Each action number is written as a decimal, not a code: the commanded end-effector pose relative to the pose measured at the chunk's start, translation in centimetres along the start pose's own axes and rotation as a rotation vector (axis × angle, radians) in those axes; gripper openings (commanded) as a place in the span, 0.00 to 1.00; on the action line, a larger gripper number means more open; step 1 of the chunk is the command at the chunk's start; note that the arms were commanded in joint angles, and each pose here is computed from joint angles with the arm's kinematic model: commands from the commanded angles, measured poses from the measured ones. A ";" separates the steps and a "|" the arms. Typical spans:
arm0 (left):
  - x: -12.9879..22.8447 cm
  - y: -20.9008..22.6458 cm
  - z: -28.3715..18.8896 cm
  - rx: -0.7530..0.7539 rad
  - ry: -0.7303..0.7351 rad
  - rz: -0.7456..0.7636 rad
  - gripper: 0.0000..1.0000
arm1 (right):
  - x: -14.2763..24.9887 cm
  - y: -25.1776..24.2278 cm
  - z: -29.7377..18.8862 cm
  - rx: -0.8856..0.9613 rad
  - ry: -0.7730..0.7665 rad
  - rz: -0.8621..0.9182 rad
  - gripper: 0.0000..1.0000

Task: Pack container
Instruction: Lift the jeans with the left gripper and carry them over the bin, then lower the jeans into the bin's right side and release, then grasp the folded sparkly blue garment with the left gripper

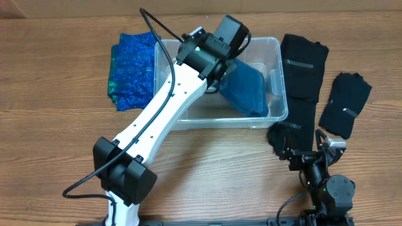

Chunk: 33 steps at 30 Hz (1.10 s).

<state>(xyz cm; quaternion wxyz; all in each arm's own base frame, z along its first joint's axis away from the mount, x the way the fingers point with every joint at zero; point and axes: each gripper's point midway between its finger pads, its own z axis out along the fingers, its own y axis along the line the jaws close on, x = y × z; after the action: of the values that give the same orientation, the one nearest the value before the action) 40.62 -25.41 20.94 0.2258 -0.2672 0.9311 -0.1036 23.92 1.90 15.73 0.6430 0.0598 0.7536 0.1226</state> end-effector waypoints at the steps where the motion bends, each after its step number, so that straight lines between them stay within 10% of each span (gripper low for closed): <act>1: -1.2 0.8 -2.7 -0.016 -0.043 0.167 0.58 | -0.3 0.1 -0.1 -0.003 -0.012 -0.002 1.00; 6: -6.9 6.0 -5.8 -0.148 -0.167 0.250 0.99 | -0.3 0.1 -0.1 -0.003 -0.012 -0.002 1.00; 19: -20.0 21.1 -2.3 0.061 0.076 0.207 1.00 | -0.3 0.1 -0.1 -0.003 -0.012 -0.002 1.00; 33: -17.2 27.4 15.1 0.257 0.425 0.131 1.00 | -0.3 0.1 -0.1 -0.003 -0.012 -0.002 1.00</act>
<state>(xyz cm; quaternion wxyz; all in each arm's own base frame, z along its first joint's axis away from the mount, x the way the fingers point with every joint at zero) 47.45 7.34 6.83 0.0589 -0.1816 0.9584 -0.2123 23.91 1.91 15.72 0.6427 0.0596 0.7539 0.1226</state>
